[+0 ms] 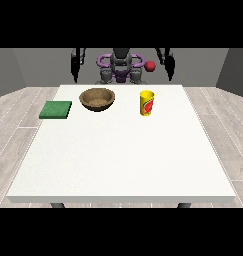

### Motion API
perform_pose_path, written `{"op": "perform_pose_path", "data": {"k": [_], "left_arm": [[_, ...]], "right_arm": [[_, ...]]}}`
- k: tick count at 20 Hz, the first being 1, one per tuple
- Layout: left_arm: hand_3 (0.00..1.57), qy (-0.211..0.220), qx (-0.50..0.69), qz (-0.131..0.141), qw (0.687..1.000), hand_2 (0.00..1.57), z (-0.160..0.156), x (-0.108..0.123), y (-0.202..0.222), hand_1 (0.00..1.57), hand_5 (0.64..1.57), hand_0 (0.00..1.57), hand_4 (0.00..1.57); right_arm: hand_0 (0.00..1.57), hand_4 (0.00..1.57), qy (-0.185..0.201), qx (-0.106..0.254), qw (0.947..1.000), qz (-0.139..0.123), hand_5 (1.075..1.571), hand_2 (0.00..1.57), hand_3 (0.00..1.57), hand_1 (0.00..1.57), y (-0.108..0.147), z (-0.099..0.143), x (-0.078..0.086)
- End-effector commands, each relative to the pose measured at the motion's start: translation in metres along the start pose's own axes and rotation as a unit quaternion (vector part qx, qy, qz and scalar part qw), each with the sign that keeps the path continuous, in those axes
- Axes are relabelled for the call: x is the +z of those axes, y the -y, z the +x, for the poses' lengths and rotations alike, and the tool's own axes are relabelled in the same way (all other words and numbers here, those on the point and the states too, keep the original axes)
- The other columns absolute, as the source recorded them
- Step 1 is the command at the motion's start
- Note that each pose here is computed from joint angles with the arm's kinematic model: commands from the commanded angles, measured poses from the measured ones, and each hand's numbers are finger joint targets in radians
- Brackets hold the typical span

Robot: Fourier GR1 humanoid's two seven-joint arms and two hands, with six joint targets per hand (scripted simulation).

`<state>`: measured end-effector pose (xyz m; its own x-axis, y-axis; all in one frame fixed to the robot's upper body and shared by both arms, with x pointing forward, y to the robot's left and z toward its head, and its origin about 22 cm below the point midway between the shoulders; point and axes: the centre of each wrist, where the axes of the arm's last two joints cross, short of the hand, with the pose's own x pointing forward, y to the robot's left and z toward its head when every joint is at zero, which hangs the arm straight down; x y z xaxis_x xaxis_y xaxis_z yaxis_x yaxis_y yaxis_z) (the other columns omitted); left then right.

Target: Pick the cup and pour the ball into the bowl, then pick the bowl and place it on the pad

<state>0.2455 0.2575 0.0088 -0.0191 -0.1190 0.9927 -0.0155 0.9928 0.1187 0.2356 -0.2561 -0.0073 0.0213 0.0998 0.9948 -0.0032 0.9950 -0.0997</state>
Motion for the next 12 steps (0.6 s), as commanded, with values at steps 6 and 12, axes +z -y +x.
{"op": "perform_pose_path", "data": {"k": [6, 12], "left_arm": [[0.00, 0.010, -0.007, -0.001, 1.000, 0.00, 0.032, -0.004, -0.010, 0.00, 1.566, 0.00, 0.66], [0.00, -0.095, 0.112, 0.009, 0.989, 0.00, 0.058, 0.004, 0.027, 0.00, 1.564, 0.00, 0.64]], "right_arm": [[0.00, 0.87, 0.006, 0.021, 0.9997, -0.004, 1.533, 0.00, 0.00, 0.00, 0.016, 0.030, -0.001], [0.00, 0.86, -0.086, -0.096, 0.9915, -0.017, 1.532, 0.00, 0.00, 0.00, -0.002, 0.065, 0.016]]}}
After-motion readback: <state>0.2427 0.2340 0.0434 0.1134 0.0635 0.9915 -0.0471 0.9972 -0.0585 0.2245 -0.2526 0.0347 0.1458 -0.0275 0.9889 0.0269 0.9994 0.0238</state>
